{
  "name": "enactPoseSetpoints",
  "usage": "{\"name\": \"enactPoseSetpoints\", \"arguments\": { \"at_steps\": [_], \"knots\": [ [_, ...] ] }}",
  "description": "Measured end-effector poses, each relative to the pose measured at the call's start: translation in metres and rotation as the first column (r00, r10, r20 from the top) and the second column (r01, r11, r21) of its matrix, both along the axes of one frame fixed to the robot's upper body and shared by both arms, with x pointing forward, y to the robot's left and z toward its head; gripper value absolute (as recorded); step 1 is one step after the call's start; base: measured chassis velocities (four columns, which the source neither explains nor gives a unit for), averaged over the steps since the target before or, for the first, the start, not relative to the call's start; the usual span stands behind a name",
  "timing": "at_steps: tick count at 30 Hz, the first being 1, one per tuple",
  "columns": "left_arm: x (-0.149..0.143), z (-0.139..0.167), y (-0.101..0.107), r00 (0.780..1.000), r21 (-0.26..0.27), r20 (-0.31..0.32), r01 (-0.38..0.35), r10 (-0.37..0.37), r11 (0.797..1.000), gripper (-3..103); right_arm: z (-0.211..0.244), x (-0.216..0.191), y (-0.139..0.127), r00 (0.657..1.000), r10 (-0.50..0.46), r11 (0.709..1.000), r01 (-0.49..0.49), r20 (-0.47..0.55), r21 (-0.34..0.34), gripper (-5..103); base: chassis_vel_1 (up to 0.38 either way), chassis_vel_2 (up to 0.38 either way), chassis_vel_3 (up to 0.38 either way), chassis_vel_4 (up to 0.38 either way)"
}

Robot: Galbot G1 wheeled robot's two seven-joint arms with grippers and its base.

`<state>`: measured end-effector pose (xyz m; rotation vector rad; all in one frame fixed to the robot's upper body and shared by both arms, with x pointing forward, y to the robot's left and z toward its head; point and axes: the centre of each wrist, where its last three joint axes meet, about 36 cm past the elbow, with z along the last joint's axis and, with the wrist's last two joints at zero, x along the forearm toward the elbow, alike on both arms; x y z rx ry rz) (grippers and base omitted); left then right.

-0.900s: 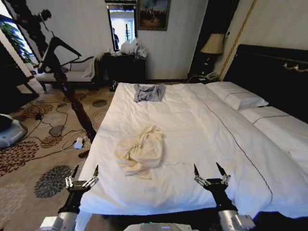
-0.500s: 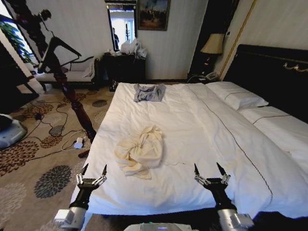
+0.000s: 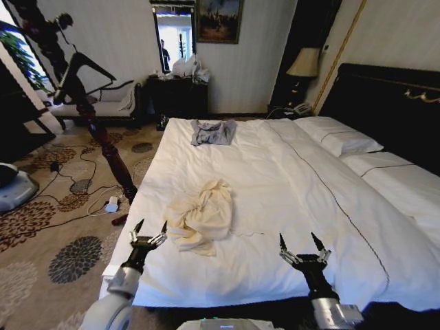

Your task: Pick up the clothes from the bed and hang them on the clothes hanger.

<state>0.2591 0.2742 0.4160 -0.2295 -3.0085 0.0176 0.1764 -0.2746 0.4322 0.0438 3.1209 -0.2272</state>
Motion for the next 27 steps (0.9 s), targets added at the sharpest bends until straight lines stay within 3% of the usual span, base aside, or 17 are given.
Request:
{"name": "enactPoseSetpoints", "arguments": {
  "at_steps": [2,5,7,10,12,15,21,27],
  "knots": [
    [0.017,-0.004,0.011,1.0,0.031,0.003,0.021,-0.021,0.999,94,0.0,0.001,-0.002,1.0,-0.001,1.0,0.001,-0.004,0.007,100,0.0,0.0,0.0,0.0],
    [0.033,-0.004,0.017,1.0,0.035,0.008,0.025,-0.025,0.999,94,-0.001,0.004,-0.003,1.0,0.0,1.0,0.0,-0.008,0.016,100,0.0,0.0,0.0,0.0],
    [0.06,-0.006,0.016,0.999,0.021,0.002,0.047,-0.048,0.999,94,-0.002,0.003,-0.002,1.0,0.0,1.0,0.0,-0.015,0.022,100,0.0,0.0,0.0,0.0],
    [0.078,-0.009,0.01,0.997,0.004,-0.009,0.071,-0.071,0.997,94,-0.003,0.002,0.0,1.0,-0.003,1.0,0.004,-0.022,0.025,100,0.0,0.0,0.0,0.0],
    [0.107,-0.012,-0.011,0.992,-0.036,-0.014,0.128,-0.129,0.991,94,-0.002,0.001,0.0,1.0,-0.011,1.0,0.011,-0.021,0.024,100,0.0,0.0,0.0,0.0],
    [0.121,-0.014,-0.024,0.988,-0.048,-0.018,0.155,-0.156,0.987,94,-0.001,0.0,0.0,1.0,-0.017,1.0,0.017,-0.019,0.023,100,0.0,0.0,0.0,0.0],
    [0.166,-0.035,-0.069,0.977,-0.035,-0.073,0.196,-0.198,0.98,93,0.0,-0.002,-0.003,0.999,-0.041,0.999,0.041,-0.019,0.02,100,0.0,0.0,0.0,0.0],
    [0.183,-0.058,-0.093,0.966,-0.009,-0.122,0.229,-0.228,0.973,92,0.001,0.0,-0.005,0.999,-0.053,0.998,0.053,-0.008,0.025,100,0.0,0.0,0.0,0.0]
  ]
}}
